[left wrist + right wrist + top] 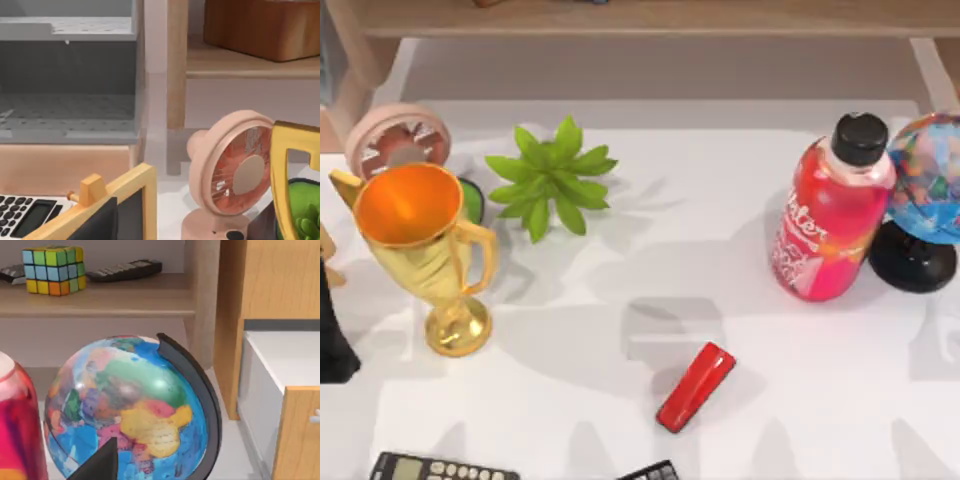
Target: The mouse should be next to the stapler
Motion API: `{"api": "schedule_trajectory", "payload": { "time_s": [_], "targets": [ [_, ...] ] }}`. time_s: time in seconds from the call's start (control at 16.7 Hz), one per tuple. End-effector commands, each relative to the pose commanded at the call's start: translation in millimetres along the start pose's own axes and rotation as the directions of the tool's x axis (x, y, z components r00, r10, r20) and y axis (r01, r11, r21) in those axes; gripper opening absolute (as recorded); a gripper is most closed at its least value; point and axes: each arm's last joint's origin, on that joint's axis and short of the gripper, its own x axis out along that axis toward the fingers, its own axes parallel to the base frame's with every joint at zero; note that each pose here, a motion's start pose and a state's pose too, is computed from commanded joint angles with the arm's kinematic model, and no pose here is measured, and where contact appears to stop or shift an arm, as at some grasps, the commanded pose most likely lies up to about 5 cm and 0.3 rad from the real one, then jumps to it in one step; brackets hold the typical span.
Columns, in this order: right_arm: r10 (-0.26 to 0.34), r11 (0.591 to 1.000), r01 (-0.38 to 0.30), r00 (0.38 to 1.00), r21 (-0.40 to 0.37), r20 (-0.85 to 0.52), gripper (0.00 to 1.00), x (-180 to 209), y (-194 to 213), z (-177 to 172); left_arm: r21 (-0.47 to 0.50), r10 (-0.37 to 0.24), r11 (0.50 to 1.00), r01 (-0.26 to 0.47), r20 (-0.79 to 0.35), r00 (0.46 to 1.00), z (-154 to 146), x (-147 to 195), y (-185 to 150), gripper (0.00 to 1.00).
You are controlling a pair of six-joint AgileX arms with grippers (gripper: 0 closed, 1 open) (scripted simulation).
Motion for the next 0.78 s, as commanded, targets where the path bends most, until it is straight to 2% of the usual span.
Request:
{"api": "schedule_trajectory", "payload": {
  "time_s": [0.18,0.36,0.6,0.78],
  "targets": [
    [0.000,1.000,0.000,1.000,-0.002,-0.006,1.00,0.0,-0.1,1.8,0.000,0.000,1.000,0.000,0.000,1.000,0.0,0.0,0.0,1.00],
    [-0.004,1.000,0.002,0.998,-0.025,-0.064,1.00,1.2,-0.8,17.9,0.000,0.000,1.000,0.000,0.000,1.000,0.0,0.0,0.0,1.00],
    [-0.025,0.996,0.006,0.973,-0.086,-0.228,1.00,15.5,-4.2,66.9,0.000,0.000,1.000,0.000,0.000,1.000,0.0,0.0,0.0,1.00],
    [-0.054,0.990,-0.001,0.920,-0.142,-0.387,1.00,50.2,-11.0,117.0,0.000,0.000,1.000,0.000,0.000,1.000,0.0,0.0,0.0,1.00]
  ]
}}
